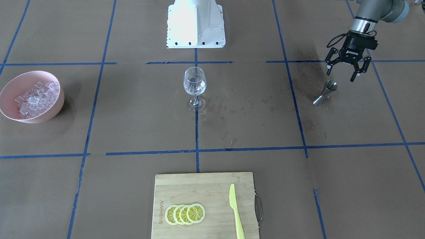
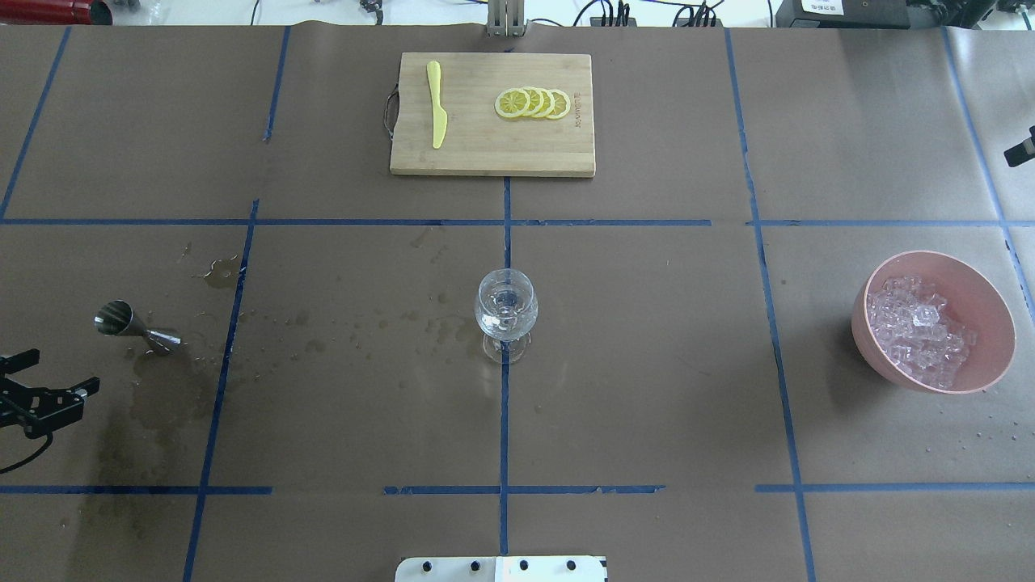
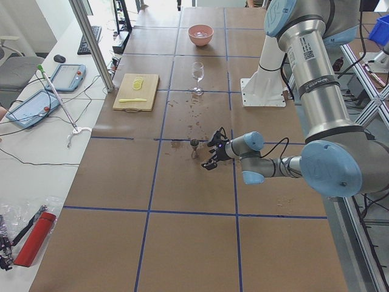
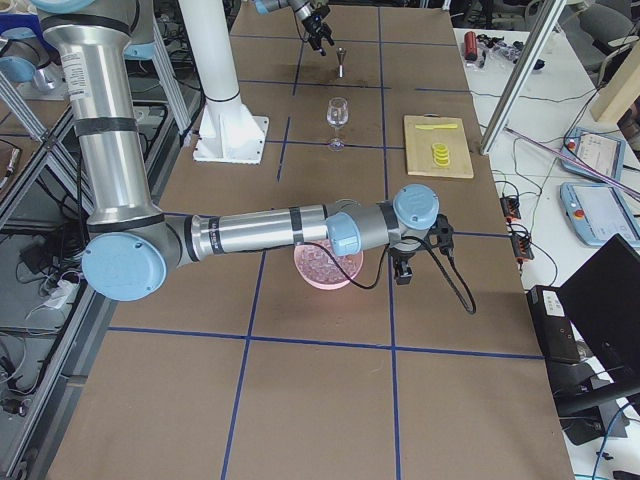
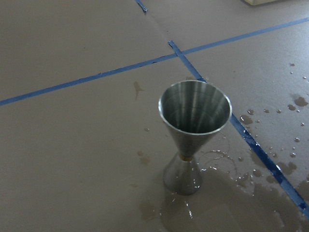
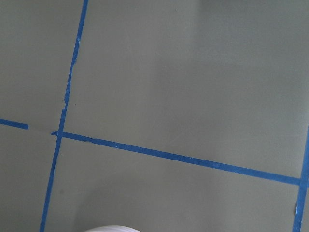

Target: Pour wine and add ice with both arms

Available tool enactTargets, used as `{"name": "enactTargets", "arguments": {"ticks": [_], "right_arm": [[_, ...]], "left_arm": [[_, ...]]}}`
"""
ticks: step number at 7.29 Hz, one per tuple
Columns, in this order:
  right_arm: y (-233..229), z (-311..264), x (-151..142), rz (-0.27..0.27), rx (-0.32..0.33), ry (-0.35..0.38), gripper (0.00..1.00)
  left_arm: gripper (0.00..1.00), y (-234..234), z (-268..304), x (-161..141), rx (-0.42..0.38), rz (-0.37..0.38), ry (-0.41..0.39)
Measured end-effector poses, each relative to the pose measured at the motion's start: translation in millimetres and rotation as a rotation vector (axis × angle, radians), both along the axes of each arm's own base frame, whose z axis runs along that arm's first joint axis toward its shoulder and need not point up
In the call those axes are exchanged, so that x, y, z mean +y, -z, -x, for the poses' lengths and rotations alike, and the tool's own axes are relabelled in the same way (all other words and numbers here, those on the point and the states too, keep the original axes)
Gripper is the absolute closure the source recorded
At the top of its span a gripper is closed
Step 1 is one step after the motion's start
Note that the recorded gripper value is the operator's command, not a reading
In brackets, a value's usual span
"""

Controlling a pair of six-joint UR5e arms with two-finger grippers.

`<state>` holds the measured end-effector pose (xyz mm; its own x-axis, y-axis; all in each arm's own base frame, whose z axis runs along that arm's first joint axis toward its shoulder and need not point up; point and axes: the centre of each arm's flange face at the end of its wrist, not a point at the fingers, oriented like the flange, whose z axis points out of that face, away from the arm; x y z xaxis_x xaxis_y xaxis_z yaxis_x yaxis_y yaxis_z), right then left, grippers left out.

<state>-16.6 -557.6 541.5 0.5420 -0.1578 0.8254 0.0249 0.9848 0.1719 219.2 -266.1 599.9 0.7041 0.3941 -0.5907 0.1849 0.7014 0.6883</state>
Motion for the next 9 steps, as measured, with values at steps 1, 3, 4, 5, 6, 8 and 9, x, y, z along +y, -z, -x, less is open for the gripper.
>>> {"name": "enactTargets", "arguments": {"ticks": [1, 3, 4, 5, 6, 8, 9], "right_arm": [[6, -1, 9, 0.011, 0.0, -0.017, 0.0], [16, 7, 32, 0.083, -0.005, -0.061, 0.0], [16, 22, 46, 0.129, 0.004, -0.065, 0.0], [12, 42, 60, 0.167, 0.026, -0.07, 0.0], [7, 61, 74, 0.181, 0.043, -0.08, 0.0], [0, 103, 105, 0.195, 0.036, -0.112, 0.01], [-1, 123, 116, 0.21, 0.034, -0.124, 0.06]], "left_arm": [[0.01, -8, 20, -10, -0.019, 0.019, -0.015], [0.01, -15, 62, -33, 0.038, 0.111, -0.056], [0.01, -11, 82, -45, 0.093, 0.147, -0.078], [0.01, -2, 101, -61, 0.152, 0.181, -0.097], [0.0, 13, 117, -84, 0.203, 0.216, -0.115], [0.0, 30, 139, -112, 0.252, 0.261, -0.117], [0.0, 29, 143, -115, 0.259, 0.277, -0.109]]}}
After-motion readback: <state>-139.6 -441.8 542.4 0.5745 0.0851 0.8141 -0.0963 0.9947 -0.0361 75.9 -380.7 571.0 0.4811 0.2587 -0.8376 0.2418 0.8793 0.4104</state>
